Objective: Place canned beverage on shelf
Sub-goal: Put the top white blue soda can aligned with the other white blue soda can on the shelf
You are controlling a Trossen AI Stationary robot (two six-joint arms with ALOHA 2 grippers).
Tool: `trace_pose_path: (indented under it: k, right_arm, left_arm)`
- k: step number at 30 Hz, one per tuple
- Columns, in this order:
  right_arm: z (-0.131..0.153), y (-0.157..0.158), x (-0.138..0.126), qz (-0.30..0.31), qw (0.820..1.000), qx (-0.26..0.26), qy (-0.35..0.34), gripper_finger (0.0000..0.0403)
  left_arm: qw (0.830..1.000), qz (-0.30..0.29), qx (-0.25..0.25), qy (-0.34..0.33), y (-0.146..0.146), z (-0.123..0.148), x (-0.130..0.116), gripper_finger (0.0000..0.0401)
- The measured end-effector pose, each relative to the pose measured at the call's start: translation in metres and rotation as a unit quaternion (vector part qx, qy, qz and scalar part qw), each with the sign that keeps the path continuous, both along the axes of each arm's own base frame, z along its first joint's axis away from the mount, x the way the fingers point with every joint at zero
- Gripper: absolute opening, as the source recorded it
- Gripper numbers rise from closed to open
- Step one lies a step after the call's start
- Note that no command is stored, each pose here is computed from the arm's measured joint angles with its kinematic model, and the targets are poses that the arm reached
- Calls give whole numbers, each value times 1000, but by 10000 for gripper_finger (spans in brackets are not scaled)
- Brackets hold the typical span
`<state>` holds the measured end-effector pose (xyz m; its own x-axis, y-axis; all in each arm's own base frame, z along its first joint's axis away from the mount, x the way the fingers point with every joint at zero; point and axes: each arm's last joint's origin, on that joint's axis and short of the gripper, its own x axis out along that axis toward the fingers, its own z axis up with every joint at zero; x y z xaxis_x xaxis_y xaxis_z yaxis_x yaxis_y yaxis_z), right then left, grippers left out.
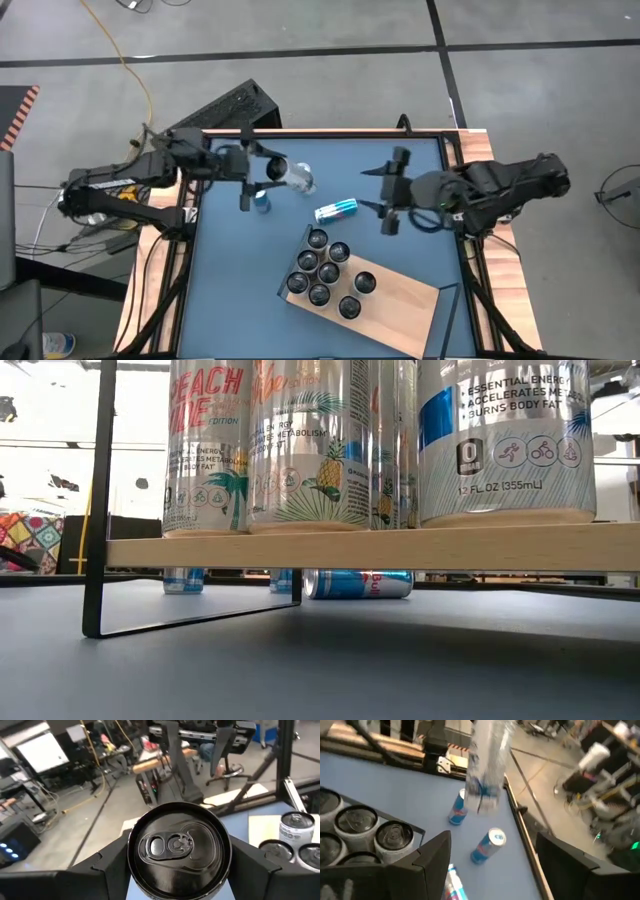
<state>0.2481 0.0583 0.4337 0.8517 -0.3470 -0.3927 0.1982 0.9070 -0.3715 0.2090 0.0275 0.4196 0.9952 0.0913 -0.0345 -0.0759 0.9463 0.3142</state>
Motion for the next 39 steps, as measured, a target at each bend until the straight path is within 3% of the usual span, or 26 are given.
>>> trace_pose_path:
  k: [7,13,18,23,39]
  right_arm:
    - [-15,8,41,31,997,-73,8,287]
    - [-24,3,72,19,995,-97,-15,334]
    - [-24,-6,82,26,996,-82,-36,357]
    - [-23,-13,89,70,995,-27,-67,356]
    - [-42,-26,113,57,997,-7,-56,354]
  left_arm:
    - [999,6,8,43,-14,-4,26,239]
    - [998,16,37,52,-24,-6,32,247]
    - [998,10,38,51,-29,-6,32,249]
    - [998,9,38,52,-29,-7,33,250]
    - [998,6,38,41,-30,-6,37,251]
